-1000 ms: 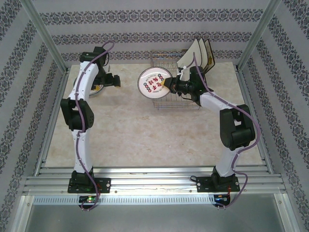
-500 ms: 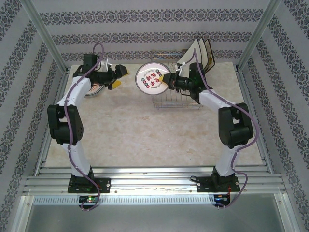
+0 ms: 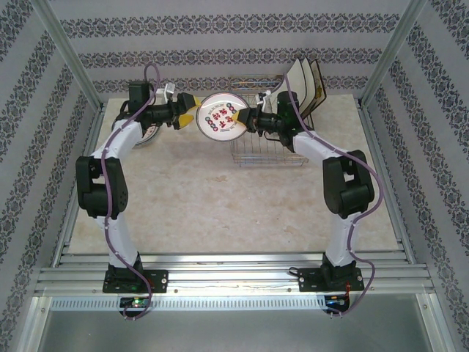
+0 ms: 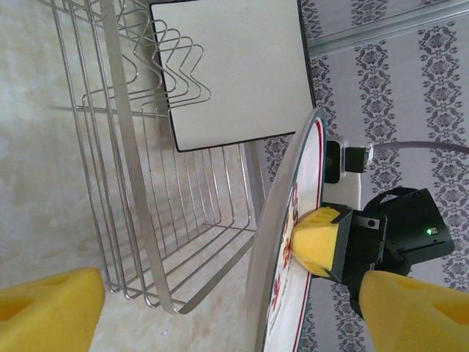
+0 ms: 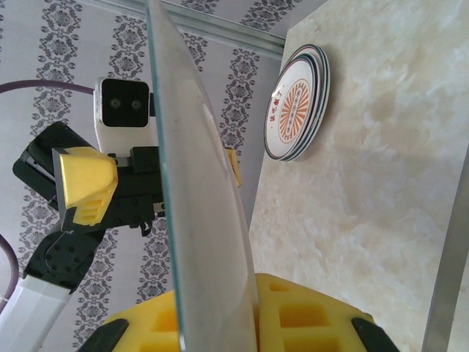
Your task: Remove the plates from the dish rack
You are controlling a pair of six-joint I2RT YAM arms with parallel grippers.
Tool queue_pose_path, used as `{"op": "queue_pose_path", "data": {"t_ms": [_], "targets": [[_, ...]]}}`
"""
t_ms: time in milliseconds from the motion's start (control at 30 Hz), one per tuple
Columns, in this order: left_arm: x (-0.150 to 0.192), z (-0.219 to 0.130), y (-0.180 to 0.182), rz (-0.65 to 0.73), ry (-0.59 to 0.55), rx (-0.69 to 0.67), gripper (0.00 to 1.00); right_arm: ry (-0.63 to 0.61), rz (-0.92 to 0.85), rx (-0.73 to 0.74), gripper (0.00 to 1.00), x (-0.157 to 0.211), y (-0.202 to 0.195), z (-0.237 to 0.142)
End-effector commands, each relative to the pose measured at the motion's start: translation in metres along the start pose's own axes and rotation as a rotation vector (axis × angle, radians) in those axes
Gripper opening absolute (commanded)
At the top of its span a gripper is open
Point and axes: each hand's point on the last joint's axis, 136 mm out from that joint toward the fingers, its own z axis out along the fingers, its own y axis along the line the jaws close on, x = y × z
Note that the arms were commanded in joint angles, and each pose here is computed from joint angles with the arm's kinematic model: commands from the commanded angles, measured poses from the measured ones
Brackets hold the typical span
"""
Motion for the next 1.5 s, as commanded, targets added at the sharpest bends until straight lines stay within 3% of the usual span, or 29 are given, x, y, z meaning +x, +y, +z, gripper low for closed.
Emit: {"op": "queue_pose_path", "data": {"t_ms": [0,133,400,500,733,800,867,967,1033,1067,1367,1467], "targets": [[-0.002,0.009,-0.005,0.023,0.017,0.048,0.84,0.009,-0.067,-0.07,0.0,-0.007,0.027,0.008],[0.0,0.015,-0.003,0.009,0.031,0.056,0.66,0.033,-0.061,-0.076,0.0,-0.005,0.026,0.019],[0.003,0.024,-0.008,-0.005,0.044,0.096,0.52,0.039,-0.045,-0.077,0.0,-0.009,0.022,0.028],[0.003,0.024,-0.007,-0.008,0.049,0.096,0.4,0.041,-0.044,-0.076,0.0,-0.009,0.021,0.028],[0.005,0.026,-0.007,-0.009,0.059,0.088,0.0,0.042,-0.037,-0.07,0.0,-0.009,0.02,0.029],[0.005,0.028,-0.007,-0.011,0.06,0.089,0.0,0.041,-0.036,-0.064,0.0,-0.009,0.02,0.029],[0.004,0.028,-0.008,-0.012,0.057,0.09,0.0,0.036,-0.035,-0.055,0.14,-0.009,0.019,0.027],[0.002,0.028,-0.008,-0.012,0.047,0.095,0.0,0.02,-0.038,-0.026,0.64,-0.01,0.016,0.022],[0.0,0.028,-0.011,-0.013,0.042,0.11,0.0,0.014,-0.048,0.01,0.79,-0.01,0.014,0.018],[-0.001,0.028,-0.011,-0.015,0.039,0.114,0.0,0.013,-0.055,0.037,0.97,-0.01,0.012,0.015],[-0.003,0.026,-0.015,-0.012,0.027,0.124,0.0,0.005,-0.083,0.186,0.98,-0.013,0.01,-0.014],[-0.004,0.026,-0.013,-0.015,0.023,0.119,0.0,0.016,-0.112,0.299,0.98,-0.011,0.004,-0.026]]}}
